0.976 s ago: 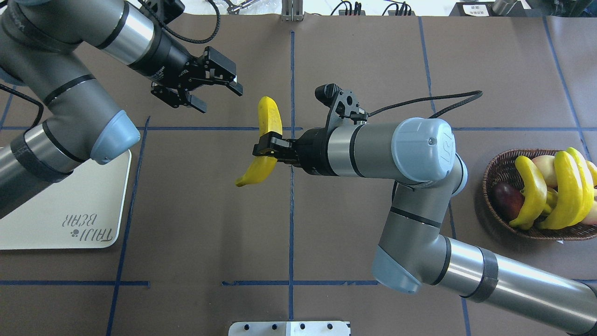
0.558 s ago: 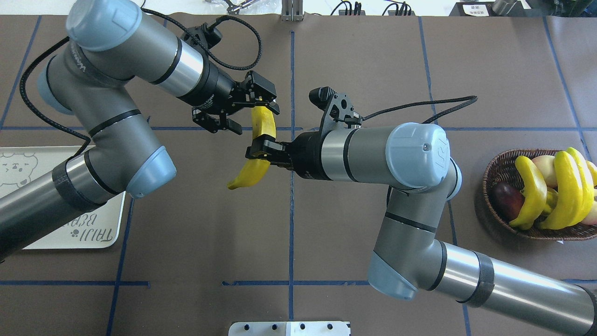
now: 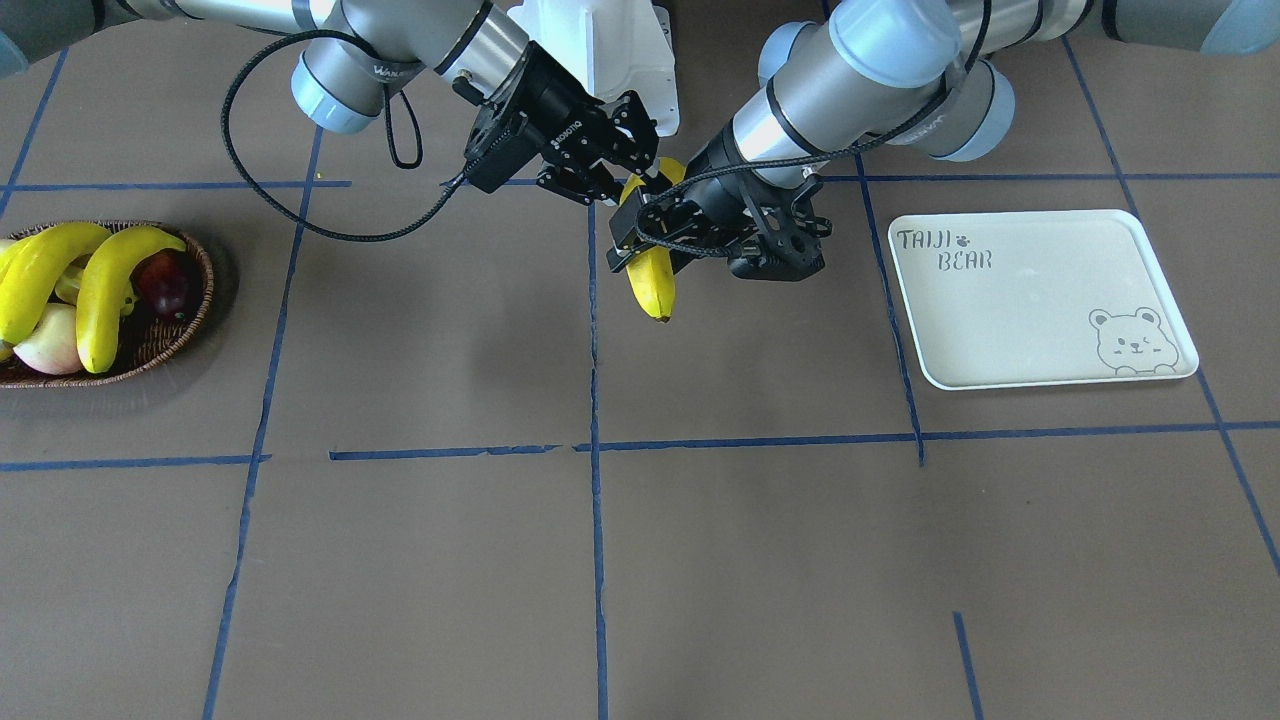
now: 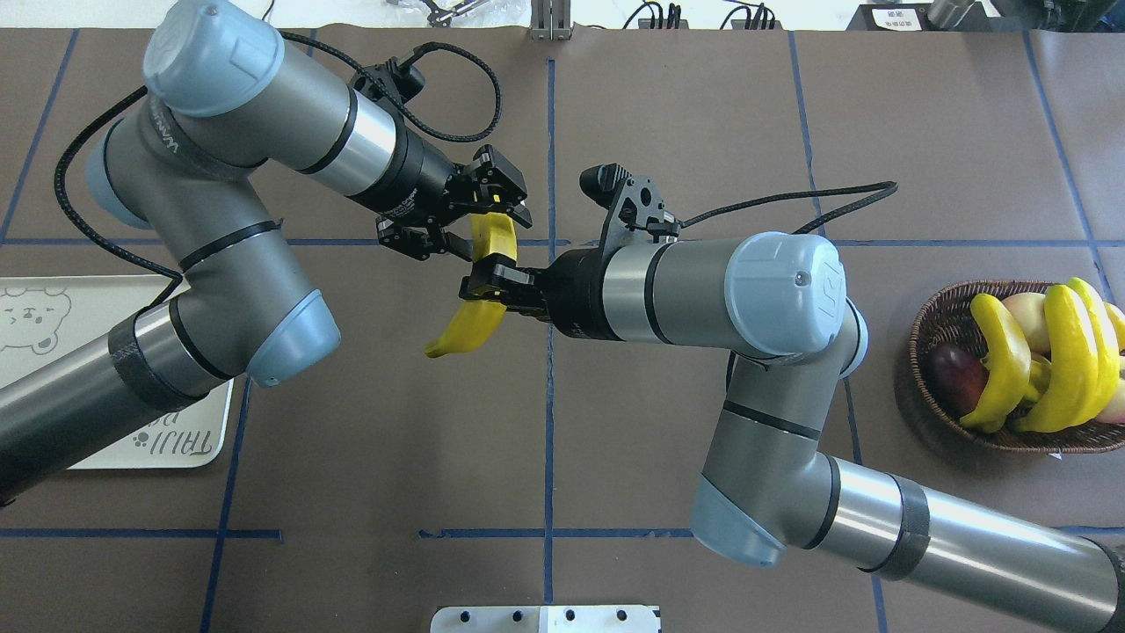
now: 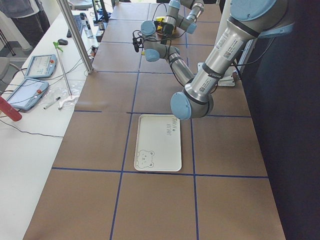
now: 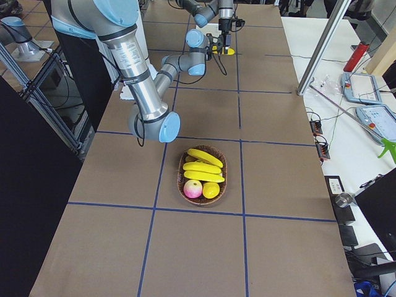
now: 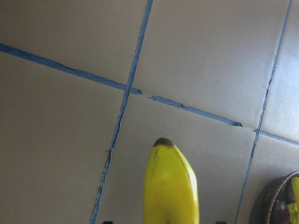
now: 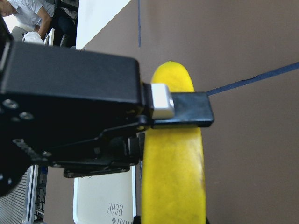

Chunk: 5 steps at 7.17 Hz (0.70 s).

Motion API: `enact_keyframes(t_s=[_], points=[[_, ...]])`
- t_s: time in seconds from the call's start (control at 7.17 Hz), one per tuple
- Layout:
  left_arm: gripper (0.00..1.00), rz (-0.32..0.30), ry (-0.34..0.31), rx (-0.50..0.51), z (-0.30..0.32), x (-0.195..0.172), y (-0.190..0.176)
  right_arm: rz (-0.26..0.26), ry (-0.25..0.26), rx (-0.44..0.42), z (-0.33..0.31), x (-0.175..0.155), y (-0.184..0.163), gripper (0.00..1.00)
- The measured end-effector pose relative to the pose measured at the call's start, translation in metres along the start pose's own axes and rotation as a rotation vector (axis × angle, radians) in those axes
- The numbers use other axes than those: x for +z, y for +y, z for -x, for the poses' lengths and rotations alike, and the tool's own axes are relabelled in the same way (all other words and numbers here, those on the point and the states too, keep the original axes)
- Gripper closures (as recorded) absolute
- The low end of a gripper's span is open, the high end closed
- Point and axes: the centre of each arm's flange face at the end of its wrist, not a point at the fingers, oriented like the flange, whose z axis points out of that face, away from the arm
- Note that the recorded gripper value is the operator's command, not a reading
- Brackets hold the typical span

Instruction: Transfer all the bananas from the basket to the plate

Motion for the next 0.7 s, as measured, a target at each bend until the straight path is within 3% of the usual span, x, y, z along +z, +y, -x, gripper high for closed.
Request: enact_keyframes(t_s=[0.14, 0.28, 0.7], points=[[1.0, 0.0, 0.002, 0.004, -0.0001, -0.0012, 0.0008, 0.001, 0.0, 0.0, 0.0002, 0.0001, 0.0004, 0.62], [1.0, 0.0, 0.003, 0.007, 0.0004, -0.0019, 0.0014, 0.0, 0.0, 0.0, 0.0003, 0.0001, 0.0002, 0.01], [1.0, 0.0, 0.008, 0.013, 0.0003, -0.0059, 0.0033, -0.013, -0.001, 0.004, 0.0011, -0.0013, -0.0037, 0.0]])
